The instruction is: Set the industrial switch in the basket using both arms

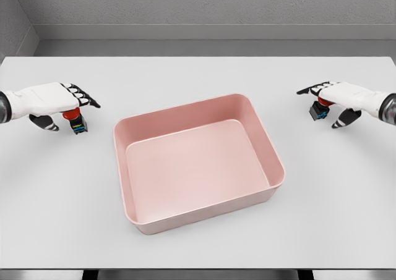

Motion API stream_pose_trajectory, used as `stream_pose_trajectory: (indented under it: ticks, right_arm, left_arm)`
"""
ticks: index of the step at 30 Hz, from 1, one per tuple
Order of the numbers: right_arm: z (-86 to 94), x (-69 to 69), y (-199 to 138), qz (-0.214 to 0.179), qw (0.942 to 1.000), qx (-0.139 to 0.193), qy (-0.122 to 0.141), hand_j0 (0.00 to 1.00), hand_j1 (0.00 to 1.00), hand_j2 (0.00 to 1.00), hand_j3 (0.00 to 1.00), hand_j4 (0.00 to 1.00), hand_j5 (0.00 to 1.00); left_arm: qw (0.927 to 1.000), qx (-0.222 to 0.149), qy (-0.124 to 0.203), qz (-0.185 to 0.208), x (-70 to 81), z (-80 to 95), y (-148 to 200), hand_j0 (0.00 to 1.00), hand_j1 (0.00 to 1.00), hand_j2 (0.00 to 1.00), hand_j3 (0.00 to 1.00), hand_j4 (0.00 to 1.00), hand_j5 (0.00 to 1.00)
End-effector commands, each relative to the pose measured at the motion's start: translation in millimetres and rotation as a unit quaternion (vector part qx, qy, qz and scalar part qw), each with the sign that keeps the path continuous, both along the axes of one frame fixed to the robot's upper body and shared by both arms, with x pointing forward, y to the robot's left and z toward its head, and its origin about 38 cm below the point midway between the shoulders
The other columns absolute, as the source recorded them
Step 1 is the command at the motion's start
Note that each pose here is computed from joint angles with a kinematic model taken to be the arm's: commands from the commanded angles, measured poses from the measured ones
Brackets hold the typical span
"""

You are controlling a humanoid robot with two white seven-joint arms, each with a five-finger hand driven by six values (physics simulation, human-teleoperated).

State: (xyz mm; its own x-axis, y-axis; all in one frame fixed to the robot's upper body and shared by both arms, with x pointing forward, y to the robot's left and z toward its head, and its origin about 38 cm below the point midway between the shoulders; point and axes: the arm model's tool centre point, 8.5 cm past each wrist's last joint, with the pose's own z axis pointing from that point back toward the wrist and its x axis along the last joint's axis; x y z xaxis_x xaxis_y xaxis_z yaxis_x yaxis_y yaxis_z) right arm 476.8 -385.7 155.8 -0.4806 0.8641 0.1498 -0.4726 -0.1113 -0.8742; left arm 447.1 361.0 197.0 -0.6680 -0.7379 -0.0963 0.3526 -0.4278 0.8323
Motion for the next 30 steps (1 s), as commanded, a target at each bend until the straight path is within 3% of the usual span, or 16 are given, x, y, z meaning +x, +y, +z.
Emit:
stream_pose_trajectory:
  ticks: [1, 11, 15, 22, 25, 30]
  right_arm:
    - [-1.6, -0.1, -2.2, -0.005, 1.0000, 0.002, 0.003, 1.00, 1.00, 1.00, 1.00, 1.00, 1.00]
    - [2.8, 9.1, 1.4, -0.006, 1.0000, 0.004, 0.002, 1.00, 1.00, 1.00, 1.00, 1.00, 1.00]
    - [1.9, 9.4, 2.8, -0.004, 1.0000, 0.004, 0.003, 1.00, 1.00, 1.00, 1.00, 1.00, 1.00]
    - [0.4, 8.7, 2.8, -0.003, 1.0000, 0.001, 0.006, 1.00, 1.00, 1.00, 1.00, 1.00, 1.00]
    - [0.7, 8.6, 2.2, -0.003, 1.0000, -0.002, 0.005, 0.88, 0.88, 0.88, 0.88, 0.88, 0.88]
    - [1.8, 9.1, 2.6, -0.003, 1.0000, -0.002, 0.004, 0.78, 0.78, 0.78, 0.78, 0.78, 0.78]
  left_arm:
    - [1.0000, 0.004, -0.002, 0.001, 0.5, -0.1, 0.0, 0.84, 0.84, 0.84, 0.84, 0.84, 0.84]
    - [0.9999, 0.012, 0.005, -0.002, -1.9, -6.8, 0.0, 0.84, 0.84, 0.84, 0.84, 0.84, 0.84]
    - [0.9999, 0.012, 0.005, -0.002, -1.9, -6.8, 0.0, 0.74, 0.74, 0.74, 0.74, 0.74, 0.74]
    - [0.9997, 0.019, 0.007, 0.010, 0.7, -8.8, 8.5, 0.73, 0.73, 0.73, 0.73, 0.73, 0.73]
    - [0.9997, 0.022, 0.007, 0.009, 0.4, -9.7, 8.7, 0.73, 0.73, 0.73, 0.73, 0.73, 0.73]
    - [0.9997, 0.022, 0.007, 0.009, 0.4, -9.7, 8.7, 0.70, 0.70, 0.70, 0.70, 0.70, 0.70]
